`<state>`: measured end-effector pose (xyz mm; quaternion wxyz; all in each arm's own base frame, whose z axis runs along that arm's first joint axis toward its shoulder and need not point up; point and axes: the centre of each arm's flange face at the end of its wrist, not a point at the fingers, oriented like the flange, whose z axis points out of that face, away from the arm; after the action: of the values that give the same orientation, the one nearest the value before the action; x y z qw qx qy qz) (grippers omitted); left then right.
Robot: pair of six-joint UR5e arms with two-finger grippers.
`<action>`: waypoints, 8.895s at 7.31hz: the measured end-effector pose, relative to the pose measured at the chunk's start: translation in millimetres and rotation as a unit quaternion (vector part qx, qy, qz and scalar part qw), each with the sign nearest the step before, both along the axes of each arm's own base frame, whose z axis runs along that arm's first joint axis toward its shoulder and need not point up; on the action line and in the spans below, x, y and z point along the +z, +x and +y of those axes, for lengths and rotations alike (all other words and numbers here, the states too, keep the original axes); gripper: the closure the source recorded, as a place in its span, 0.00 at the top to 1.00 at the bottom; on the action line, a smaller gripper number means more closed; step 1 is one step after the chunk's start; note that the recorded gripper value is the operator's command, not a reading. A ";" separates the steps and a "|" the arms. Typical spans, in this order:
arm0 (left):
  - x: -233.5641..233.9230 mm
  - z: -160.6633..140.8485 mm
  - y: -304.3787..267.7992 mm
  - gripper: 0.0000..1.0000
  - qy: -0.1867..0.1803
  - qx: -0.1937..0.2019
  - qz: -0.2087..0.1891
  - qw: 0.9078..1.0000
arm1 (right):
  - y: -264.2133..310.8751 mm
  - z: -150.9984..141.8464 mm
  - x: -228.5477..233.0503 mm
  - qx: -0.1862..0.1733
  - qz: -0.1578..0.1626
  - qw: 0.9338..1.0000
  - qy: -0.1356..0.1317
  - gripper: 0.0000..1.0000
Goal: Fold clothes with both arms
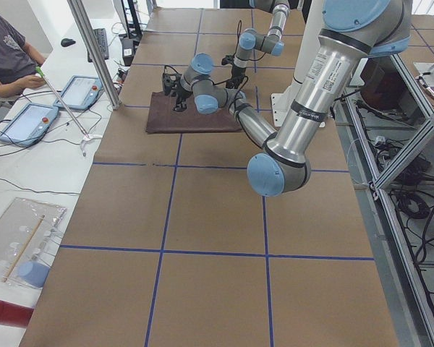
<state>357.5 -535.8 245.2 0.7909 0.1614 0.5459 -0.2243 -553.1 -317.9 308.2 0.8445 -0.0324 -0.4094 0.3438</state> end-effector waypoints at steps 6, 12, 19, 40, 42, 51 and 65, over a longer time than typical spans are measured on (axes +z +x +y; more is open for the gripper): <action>-1.8 0.1 -0.5 0.72 -0.006 -0.004 0.006 1.000 | 9.0 4.3 -11.3 -0.004 0.001 1.000 -0.001 0.00; 19.2 179.4 101.1 0.72 -0.145 0.020 0.077 0.986 | 50.1 14.9 -26.6 -0.005 -0.025 1.000 0.004 0.00; 56.1 293.8 184.4 0.61 -0.212 0.057 0.014 0.975 | 53.0 16.8 -24.8 -0.007 -0.024 1.000 0.003 0.00; -14.7 308.3 104.9 0.00 -0.207 0.065 0.036 0.976 | 123.8 98.2 -61.3 -0.044 -0.093 0.994 -0.021 0.00; -46.1 309.0 70.7 0.00 -0.207 0.076 0.051 0.974 | 154.5 92.2 -80.7 -0.020 -0.107 0.993 -0.033 0.00; -72.8 110.7 109.6 0.33 -0.102 -0.020 -0.007 0.995 | 145.0 -101.2 -79.2 0.078 -0.069 0.993 -0.049 0.62; -31.3 141.0 224.3 0.00 0.105 0.180 -0.167 0.964 | 192.3 -298.1 -10.4 -0.011 -0.106 0.993 0.054 0.00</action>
<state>581.8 -394.7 213.9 0.8767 0.1774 0.4469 0.0104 -360.7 -615.9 297.7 0.8004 -0.0277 -0.5144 0.3065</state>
